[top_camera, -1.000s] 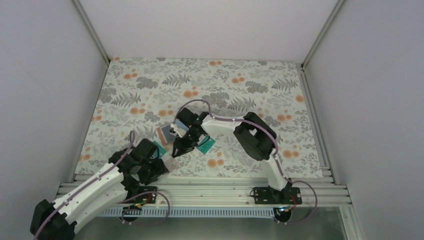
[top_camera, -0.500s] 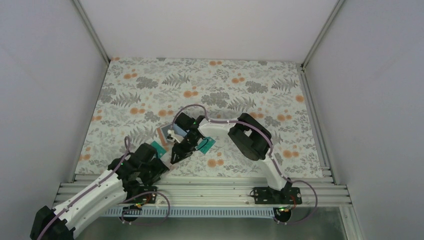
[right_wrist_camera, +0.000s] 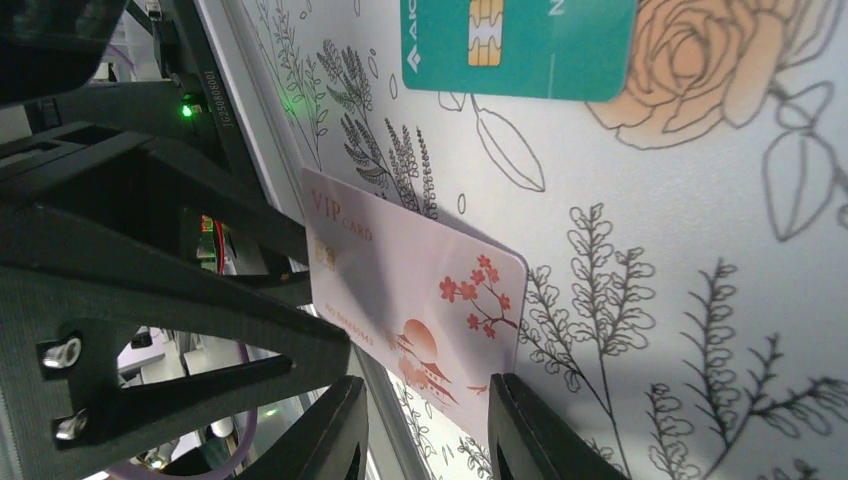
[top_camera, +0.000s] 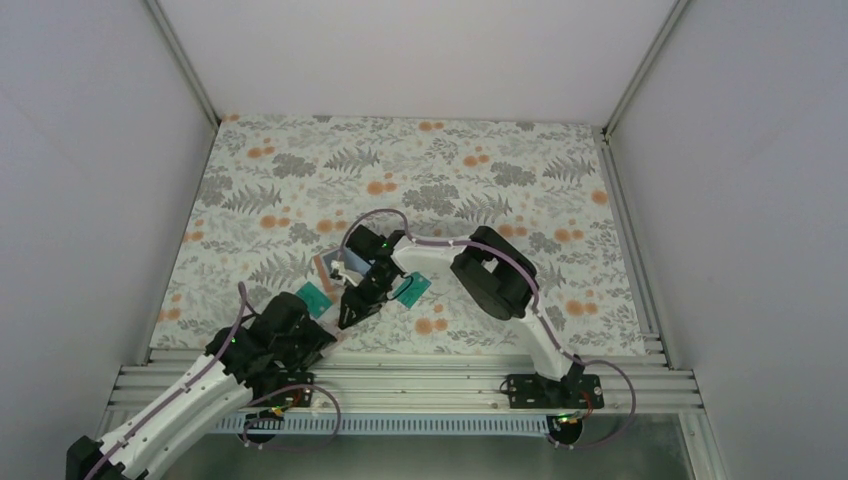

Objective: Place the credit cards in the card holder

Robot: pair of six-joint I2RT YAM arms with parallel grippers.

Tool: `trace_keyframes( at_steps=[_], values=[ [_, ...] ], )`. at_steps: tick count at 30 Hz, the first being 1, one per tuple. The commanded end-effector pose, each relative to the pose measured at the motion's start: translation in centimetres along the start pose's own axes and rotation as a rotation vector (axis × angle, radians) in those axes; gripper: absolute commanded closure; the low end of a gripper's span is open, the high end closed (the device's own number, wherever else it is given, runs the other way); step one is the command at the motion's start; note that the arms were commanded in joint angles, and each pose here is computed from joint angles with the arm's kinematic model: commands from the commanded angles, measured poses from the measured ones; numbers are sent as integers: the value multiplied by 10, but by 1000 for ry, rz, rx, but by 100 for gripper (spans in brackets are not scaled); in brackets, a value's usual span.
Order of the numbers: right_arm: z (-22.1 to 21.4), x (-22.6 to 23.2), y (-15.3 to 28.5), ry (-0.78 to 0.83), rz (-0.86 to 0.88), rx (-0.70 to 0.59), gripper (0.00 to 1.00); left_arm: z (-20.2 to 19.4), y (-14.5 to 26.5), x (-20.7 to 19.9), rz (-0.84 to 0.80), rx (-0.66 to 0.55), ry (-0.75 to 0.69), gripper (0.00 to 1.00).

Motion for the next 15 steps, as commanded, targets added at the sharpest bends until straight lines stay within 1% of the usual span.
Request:
trace_keyframes(
  at_steps=[1,4,13,15],
  values=[
    [-19,-27,-24,-53,-77,84,68,13,4,-6,-82,-104,-3,59],
    [-16,-26,-24,-54,-81,83,68,12,8,-11,-106,-106,-13,66],
    [-4,-22,-18,-54,-88,64,68,12,18,-18,-110,-127,-46,95],
    [-1,-21,-13,-51,-91,51,68,12,23,-22,-118,-136,-55,98]
  ],
)
Point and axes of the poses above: each gripper's point midway between its finger pads, its own y axis back along the fingers, its own x axis along the line the jaws close on, z = x × y, the point moved 5 cm from there along y, back along the fingers, and after that the axes turned 8 degrees about y, right-handed, at the moved point
